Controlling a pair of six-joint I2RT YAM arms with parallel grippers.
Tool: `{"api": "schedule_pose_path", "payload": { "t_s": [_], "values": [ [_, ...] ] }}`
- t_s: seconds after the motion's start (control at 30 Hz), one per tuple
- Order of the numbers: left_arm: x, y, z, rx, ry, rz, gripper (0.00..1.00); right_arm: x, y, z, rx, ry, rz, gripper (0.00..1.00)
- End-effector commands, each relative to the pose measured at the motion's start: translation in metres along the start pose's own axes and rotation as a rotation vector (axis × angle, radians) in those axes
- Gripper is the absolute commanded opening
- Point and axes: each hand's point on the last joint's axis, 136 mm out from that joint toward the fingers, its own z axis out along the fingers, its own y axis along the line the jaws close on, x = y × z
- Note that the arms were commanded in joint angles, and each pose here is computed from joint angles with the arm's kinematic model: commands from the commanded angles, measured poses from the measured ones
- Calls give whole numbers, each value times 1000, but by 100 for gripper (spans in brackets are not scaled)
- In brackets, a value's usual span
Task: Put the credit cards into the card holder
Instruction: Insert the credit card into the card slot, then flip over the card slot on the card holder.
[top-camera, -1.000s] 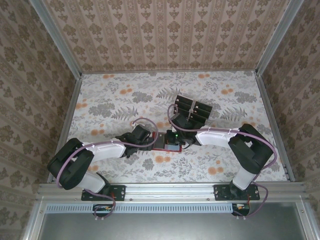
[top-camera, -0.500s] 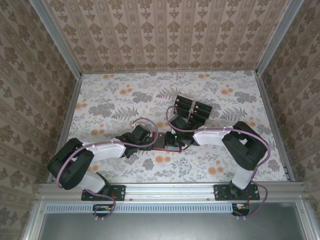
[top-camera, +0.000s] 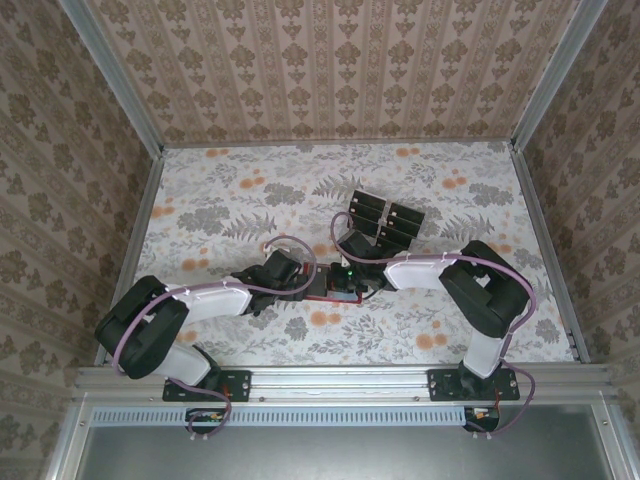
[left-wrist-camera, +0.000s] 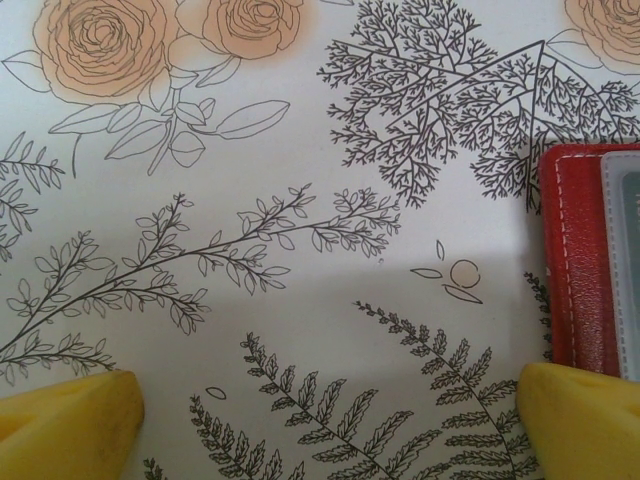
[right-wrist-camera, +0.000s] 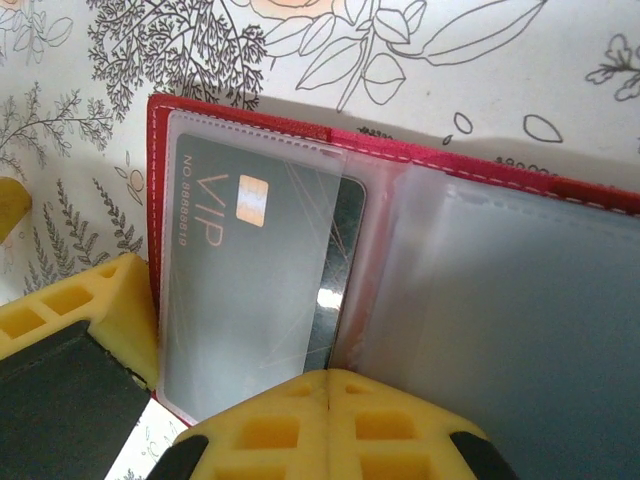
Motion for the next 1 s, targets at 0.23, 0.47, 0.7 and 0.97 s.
{"api": "schedule_pose_path", "payload": {
  "t_s": [0.23,0.47,0.7,0.97],
  "values": [
    [7,-4,-10,53,17,-26,100,-17,24,-33,-38,-54,-25,10],
    [-4,13,-38,21,-53,-64,100,-25,14,-63,47,-99,-79,41],
    [-12,22,-59,23,-99,-93,100,-21,-8,-56,156,-81,-106,43],
    [-15,9,-56,62,-82,-99,100,-23,-22,-51,241,-71,-161,48]
  ]
}}
